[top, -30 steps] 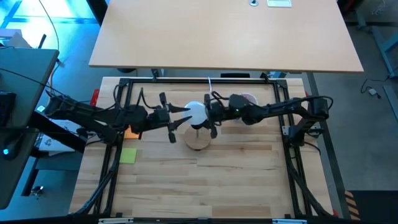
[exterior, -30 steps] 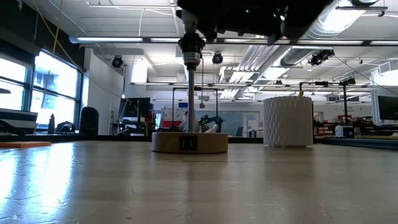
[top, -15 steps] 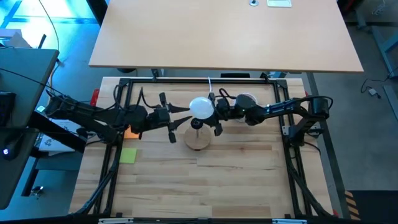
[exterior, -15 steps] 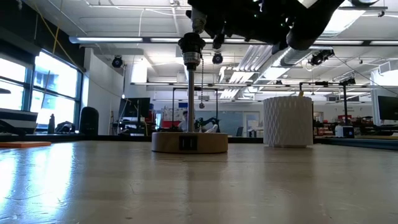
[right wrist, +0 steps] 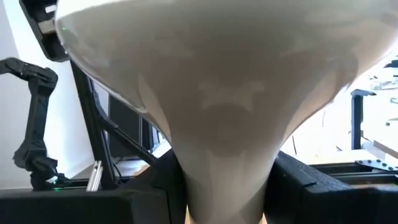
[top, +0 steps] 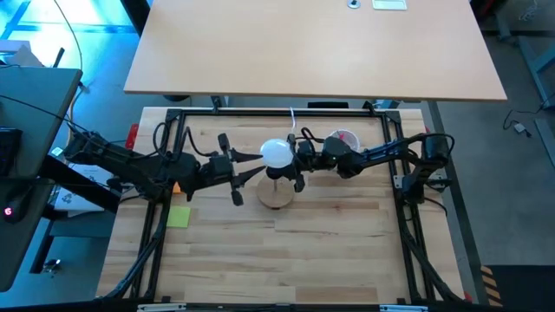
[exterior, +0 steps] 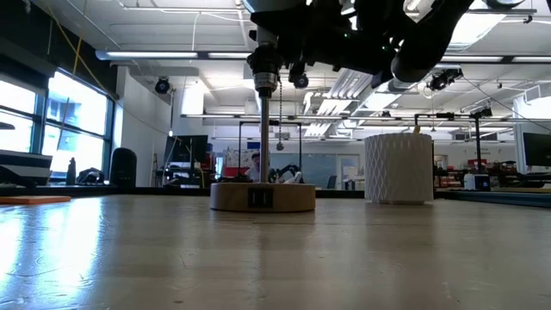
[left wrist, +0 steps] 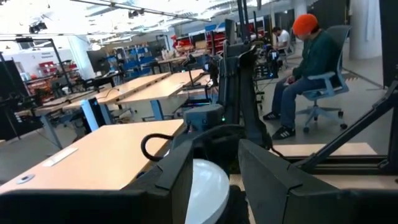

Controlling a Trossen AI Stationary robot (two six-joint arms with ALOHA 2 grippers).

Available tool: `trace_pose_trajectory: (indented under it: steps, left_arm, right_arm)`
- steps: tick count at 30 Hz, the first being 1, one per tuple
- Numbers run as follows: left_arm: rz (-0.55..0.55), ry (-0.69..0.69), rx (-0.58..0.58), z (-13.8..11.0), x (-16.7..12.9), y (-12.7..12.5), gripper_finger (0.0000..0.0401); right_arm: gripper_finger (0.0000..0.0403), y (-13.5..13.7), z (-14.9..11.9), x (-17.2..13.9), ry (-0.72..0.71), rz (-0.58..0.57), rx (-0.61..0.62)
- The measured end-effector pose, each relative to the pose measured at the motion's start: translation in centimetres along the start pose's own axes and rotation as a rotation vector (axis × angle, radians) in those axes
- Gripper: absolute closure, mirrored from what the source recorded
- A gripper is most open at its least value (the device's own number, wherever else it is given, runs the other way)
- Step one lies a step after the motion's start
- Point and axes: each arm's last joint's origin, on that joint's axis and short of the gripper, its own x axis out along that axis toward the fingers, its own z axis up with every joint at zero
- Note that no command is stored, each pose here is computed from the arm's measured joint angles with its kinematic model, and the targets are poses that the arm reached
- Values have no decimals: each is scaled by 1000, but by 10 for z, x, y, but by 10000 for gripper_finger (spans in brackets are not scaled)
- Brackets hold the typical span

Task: Screw lightbulb
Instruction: Insert the light bulb into the brown lamp

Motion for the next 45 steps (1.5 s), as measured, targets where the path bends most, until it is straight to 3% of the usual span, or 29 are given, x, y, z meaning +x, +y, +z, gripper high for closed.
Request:
trace_pose_trajectory:
  steps: [22,32,45]
  left_arm:
    - [28,8,-15,-1,1,3,282]
    - [6,92,-86,-15,13,24,330]
    - [-18,79,-92,-11,8,24,365]
  right_arm:
    - [261,2,0,11,109,15,-29]
    - [265,6,2,17,142,30,-58]
    - [265,12,3,19,105,-1,-78]
